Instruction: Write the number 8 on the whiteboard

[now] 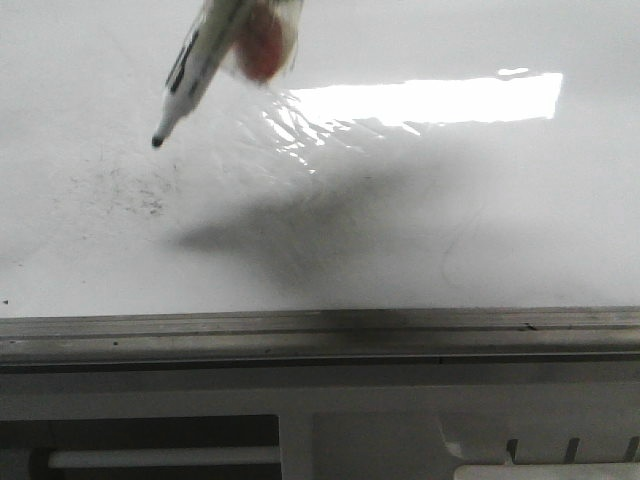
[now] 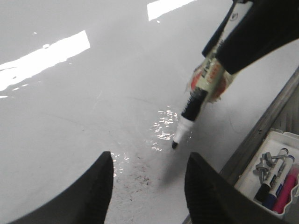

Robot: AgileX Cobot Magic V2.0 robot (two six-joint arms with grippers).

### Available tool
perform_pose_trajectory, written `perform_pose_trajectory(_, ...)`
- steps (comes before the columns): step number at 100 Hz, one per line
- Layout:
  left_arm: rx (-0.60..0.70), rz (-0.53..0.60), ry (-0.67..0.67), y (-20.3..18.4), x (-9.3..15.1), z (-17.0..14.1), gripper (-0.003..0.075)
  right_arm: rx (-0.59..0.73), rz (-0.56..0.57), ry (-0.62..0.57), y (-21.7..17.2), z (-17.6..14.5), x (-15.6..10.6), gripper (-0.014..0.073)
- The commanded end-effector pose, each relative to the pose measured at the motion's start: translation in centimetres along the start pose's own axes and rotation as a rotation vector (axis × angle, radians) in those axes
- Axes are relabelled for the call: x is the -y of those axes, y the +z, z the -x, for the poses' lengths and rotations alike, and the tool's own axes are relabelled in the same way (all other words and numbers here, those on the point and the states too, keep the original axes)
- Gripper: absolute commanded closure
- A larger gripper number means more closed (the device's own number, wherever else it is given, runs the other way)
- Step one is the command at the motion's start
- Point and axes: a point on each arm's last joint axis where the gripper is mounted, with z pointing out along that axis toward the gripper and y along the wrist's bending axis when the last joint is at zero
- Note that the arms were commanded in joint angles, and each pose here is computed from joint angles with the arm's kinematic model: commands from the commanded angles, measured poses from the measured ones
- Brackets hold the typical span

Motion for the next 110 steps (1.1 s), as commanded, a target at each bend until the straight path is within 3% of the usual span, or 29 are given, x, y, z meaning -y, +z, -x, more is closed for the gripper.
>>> perform_pose_trajectory(1, 0.097, 0.0, -0.04, -0.6, -0.1, 1.6, 0.0402, 0.14, -0.036, 0.017, -1.5, 3.3, 0.8, 0.0658)
perform_pose_trajectory(33, 0.089, 0.0, -0.042, -0.6, -0.1, 1.5, 0.0405, 0.118, -0.154, 0.076, -1.4, 5.8, 4.2, 0.0658)
perform_pose_trajectory(50, 0.089, 0.001, -0.052, -0.6, -0.1, 1.5, 0.0405, 0.011, -0.177, 0.099, 0.8, 4.6, 5.4, 0.0658)
perform_pose_trajectory(66, 0.089, 0.001, -0.052, -0.6, -0.1, 1.5, 0.0405, -0.078, -0.173, 0.085, 1.9, 3.7, 5.4, 0.0658)
perform_pose_trajectory(91, 0.089, 0.001, -0.052, -0.6, -0.1, 1.5, 0.0405, -0.231, -0.229, 0.041, -0.1, 2.4, 6.0, 0.0658)
perform_pose_trajectory(110, 0.089, 0.001, -0.052, -0.6, -0.1, 1.5, 0.0405, -0.188, -0.147, 0.022, 2.5, 2.6, 4.2, 0.0658)
